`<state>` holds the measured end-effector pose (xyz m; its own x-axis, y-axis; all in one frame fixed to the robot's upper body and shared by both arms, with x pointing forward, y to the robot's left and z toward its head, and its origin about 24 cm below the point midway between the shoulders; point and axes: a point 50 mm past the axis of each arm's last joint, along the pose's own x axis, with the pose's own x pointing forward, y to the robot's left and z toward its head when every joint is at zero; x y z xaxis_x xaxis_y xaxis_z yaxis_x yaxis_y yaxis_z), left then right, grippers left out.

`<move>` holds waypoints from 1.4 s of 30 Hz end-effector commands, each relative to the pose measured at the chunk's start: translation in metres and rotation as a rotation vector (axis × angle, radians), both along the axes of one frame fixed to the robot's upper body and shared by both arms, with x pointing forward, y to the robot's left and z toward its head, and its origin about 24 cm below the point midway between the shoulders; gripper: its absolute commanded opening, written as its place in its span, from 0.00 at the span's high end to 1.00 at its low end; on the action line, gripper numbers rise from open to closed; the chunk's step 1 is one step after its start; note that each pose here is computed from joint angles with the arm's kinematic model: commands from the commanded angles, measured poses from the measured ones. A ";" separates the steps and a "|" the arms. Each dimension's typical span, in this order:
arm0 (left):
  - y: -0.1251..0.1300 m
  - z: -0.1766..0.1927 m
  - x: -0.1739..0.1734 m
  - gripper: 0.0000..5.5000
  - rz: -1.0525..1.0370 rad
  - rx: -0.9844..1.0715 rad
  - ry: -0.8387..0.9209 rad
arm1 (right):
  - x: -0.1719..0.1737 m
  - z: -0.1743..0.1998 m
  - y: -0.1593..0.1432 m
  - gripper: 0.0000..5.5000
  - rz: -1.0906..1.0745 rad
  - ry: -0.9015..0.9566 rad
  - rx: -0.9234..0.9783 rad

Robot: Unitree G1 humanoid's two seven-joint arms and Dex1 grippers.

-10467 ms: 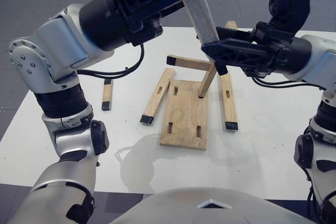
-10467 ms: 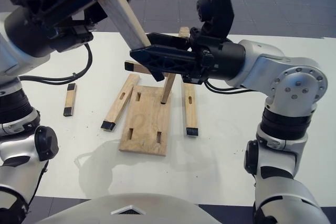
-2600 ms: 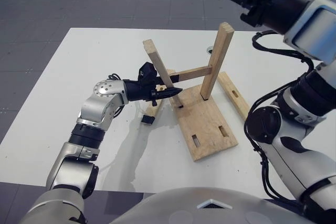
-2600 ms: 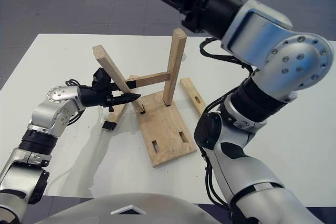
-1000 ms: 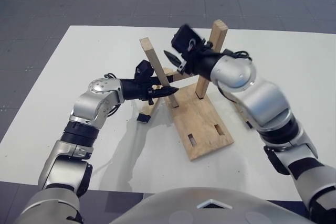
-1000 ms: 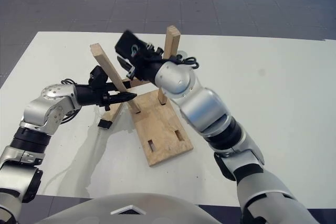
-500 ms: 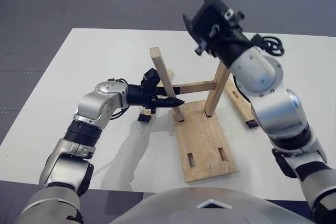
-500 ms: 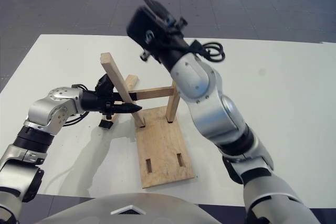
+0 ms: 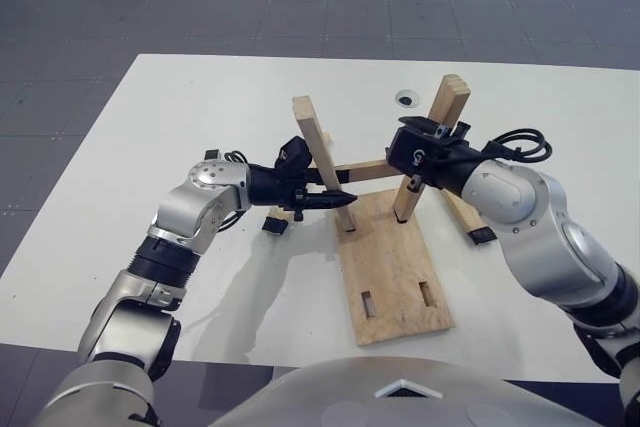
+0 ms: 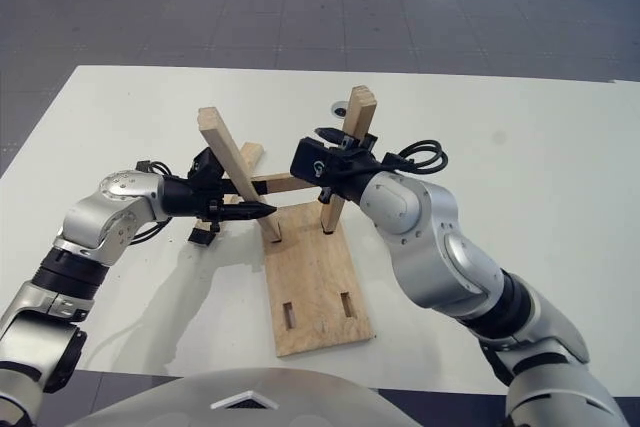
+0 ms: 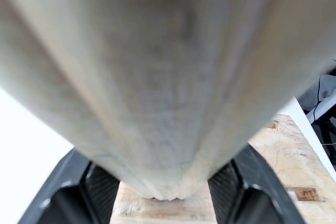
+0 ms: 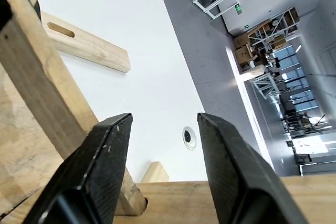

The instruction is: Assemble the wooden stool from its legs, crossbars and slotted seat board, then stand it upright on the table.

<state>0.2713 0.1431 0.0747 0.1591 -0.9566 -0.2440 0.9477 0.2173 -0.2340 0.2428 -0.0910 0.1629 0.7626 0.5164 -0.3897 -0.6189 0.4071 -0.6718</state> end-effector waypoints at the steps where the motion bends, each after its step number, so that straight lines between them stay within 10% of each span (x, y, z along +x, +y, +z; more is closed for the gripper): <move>1: 0.015 -0.086 -0.039 0.63 0.102 0.386 0.268 | 0.011 0.055 0.015 0.58 0.026 0.176 0.464; 7: 0.023 -0.083 -0.038 0.63 0.092 0.405 0.260 | 0.009 0.119 -0.010 0.58 0.334 0.431 0.838; 15: 0.029 -0.075 -0.028 0.63 0.089 0.426 0.216 | -0.050 0.029 -0.058 0.58 0.440 0.972 0.467; 28: 0.016 -0.062 -0.019 0.63 0.051 0.394 0.187 | -0.043 -0.081 -0.049 0.19 0.442 0.945 0.110; 42: 0.020 -0.016 0.008 0.24 0.075 0.333 0.095 | -0.042 -0.128 -0.067 0.05 0.352 0.862 0.025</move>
